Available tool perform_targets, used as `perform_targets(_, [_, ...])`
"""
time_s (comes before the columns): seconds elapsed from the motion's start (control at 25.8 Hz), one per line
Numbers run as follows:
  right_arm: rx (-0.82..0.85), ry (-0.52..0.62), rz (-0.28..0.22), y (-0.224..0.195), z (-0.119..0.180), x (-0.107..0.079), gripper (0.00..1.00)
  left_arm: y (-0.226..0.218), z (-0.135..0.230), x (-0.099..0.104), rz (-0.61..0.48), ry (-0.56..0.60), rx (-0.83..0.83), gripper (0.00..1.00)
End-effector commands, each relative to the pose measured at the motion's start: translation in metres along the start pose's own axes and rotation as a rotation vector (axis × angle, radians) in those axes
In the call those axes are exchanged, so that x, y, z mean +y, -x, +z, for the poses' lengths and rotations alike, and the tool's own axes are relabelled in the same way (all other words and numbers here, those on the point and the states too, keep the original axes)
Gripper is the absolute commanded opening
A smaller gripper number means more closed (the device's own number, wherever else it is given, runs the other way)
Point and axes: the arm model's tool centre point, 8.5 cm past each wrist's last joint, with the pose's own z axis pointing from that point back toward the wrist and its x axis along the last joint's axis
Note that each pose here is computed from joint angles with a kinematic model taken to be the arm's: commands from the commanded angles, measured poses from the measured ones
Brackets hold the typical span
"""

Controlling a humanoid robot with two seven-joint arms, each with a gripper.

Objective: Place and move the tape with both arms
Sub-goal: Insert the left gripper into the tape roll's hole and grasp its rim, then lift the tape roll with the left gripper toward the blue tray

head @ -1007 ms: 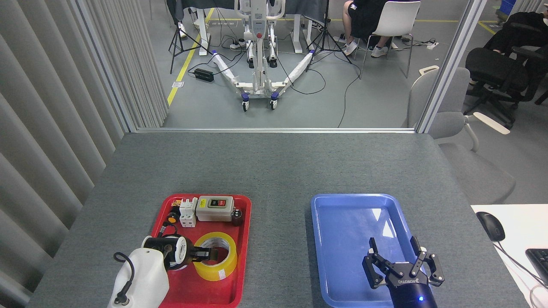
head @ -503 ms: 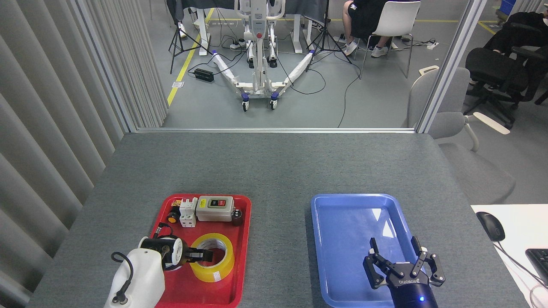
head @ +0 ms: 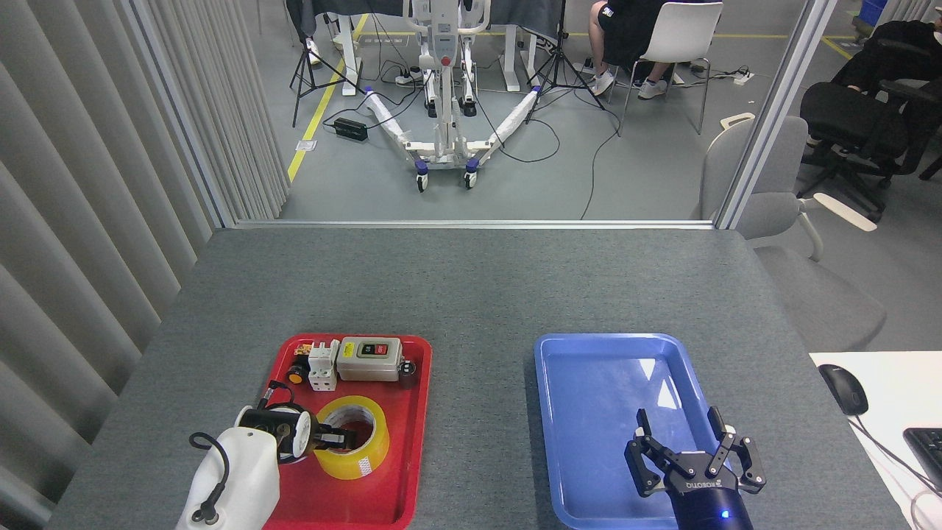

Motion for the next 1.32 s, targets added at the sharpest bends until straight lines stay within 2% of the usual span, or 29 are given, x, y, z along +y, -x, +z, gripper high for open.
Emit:
perform_targets(0.0, [0.0, 0.003, 0.001, 0.0, -0.001, -0.001, 1.0, 0.003, 0.001, 0.0, -0.026, 0.003, -0.025, 0.42])
perform_targets(0.04, [0.0, 0.003, 0.001, 0.0, -0.001, -0.001, 1.0, 0.003, 0.001, 0.001, -0.02, 0.003, -0.031, 0.31])
perform_targets(0.12, [0.0, 0.005, 0.001, 0.0, -0.001, -0.002, 1.0, 0.002, 0.001, 0.002, 0.019, 0.001, -0.058, 0.17])
perform_targets(0.19, [0.0, 0.008, -0.001, -0.001, -0.002, -0.003, 1.0, 0.004, 0.005, 0.005, 0.128, -0.009, -0.154, 0.0])
perform_targets(0.27, [0.001, 0.014, -0.002, -0.001, -0.002, -0.005, 1.0, 0.005, 0.009, 0.01, 0.223, -0.043, -0.24, 0.0])
perform_targets(0.39, [0.0, 0.019, -0.01, -0.004, -0.003, -0.007, 1.0, 0.005, 0.016, 0.021, 0.282, -0.127, -0.256, 0.0])
perform_targets(0.58, [-0.006, 0.028, -0.01, -0.005, -0.002, -0.009, 1.0, -0.007, 0.031, 0.036, 0.62, -0.203, -0.393, 0.0])
perform_targets(0.66, [-0.008, 0.029, -0.008, -0.005, -0.002, -0.01, 1.0, -0.017, 0.043, 0.039, 0.688, -0.192, -0.509, 0.0])
perform_targets(0.74, [-0.012, 0.027, -0.007, -0.004, -0.001, -0.009, 1.0, -0.029, 0.056, 0.033, 0.726, -0.162, -0.675, 0.0])
perform_targets(0.85, [-0.015, 0.03, -0.004, -0.003, 0.001, -0.01, 1.0, -0.047, 0.073, 0.021, 0.685, -0.131, -0.926, 0.0])
perform_targets(0.97, [-0.049, 0.05, 0.0, -0.009, 0.003, -0.017, 1.0, -0.06, 0.081, 0.0, 0.644, -0.144, -1.02, 0.0])
perform_targets(1.08, [-0.09, 0.073, 0.001, -0.016, 0.003, -0.025, 1.0, -0.072, 0.097, -0.019, 0.679, -0.11, -1.131, 0.0])
perform_targets(1.16, [-0.152, 0.09, -0.056, -0.014, 0.004, -0.034, 1.0, -0.081, 0.106, -0.037, 0.695, -0.089, -1.19, 0.0])
perform_targets(1.28, [-0.323, 0.089, -0.18, -0.004, 0.014, -0.043, 1.0, -0.096, 0.114, -0.058, 0.688, -0.051, -1.236, 0.0])
